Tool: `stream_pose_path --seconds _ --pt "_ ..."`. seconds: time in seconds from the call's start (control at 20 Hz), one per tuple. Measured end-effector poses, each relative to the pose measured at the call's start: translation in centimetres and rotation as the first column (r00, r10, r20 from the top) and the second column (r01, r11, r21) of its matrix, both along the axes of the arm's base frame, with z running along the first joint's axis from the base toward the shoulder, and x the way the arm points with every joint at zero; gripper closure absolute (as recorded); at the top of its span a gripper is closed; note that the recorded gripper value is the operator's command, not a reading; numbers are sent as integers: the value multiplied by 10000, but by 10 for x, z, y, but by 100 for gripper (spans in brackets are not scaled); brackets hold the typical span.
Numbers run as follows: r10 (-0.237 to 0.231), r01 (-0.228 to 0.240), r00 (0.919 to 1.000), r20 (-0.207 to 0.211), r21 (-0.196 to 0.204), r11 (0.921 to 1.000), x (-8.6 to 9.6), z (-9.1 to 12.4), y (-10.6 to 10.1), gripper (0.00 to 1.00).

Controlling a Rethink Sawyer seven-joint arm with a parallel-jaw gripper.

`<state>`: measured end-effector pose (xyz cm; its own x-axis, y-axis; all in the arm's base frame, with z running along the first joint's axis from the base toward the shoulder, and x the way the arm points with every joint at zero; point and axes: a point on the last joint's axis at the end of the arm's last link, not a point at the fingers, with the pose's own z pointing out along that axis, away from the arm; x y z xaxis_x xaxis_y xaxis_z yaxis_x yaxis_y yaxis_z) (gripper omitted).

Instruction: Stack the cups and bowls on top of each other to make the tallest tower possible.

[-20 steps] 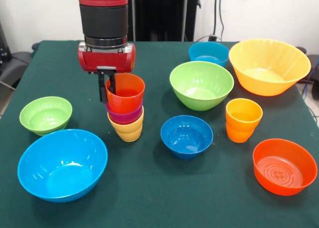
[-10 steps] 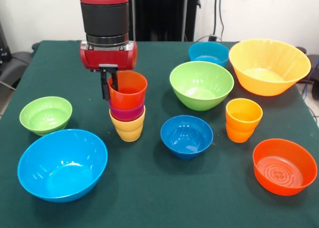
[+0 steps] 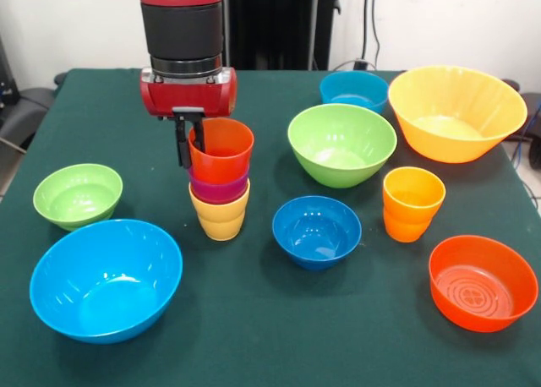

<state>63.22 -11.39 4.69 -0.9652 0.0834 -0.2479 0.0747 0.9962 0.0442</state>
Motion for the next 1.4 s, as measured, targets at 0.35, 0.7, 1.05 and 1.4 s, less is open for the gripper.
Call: stream_pose_path --seconds 0.35,0.7,1.05,1.4 --pt "1 -1 10000 -2 1 10000 0 0 0 100" --pt "1 -1 10000 -4 2 10000 0 0 0 100" --pt "73 -73 10000 -40 90 9999 -2 -1 6 0" --pt "86 -85 10000 -33 101 9999 -1 -1 7 0"
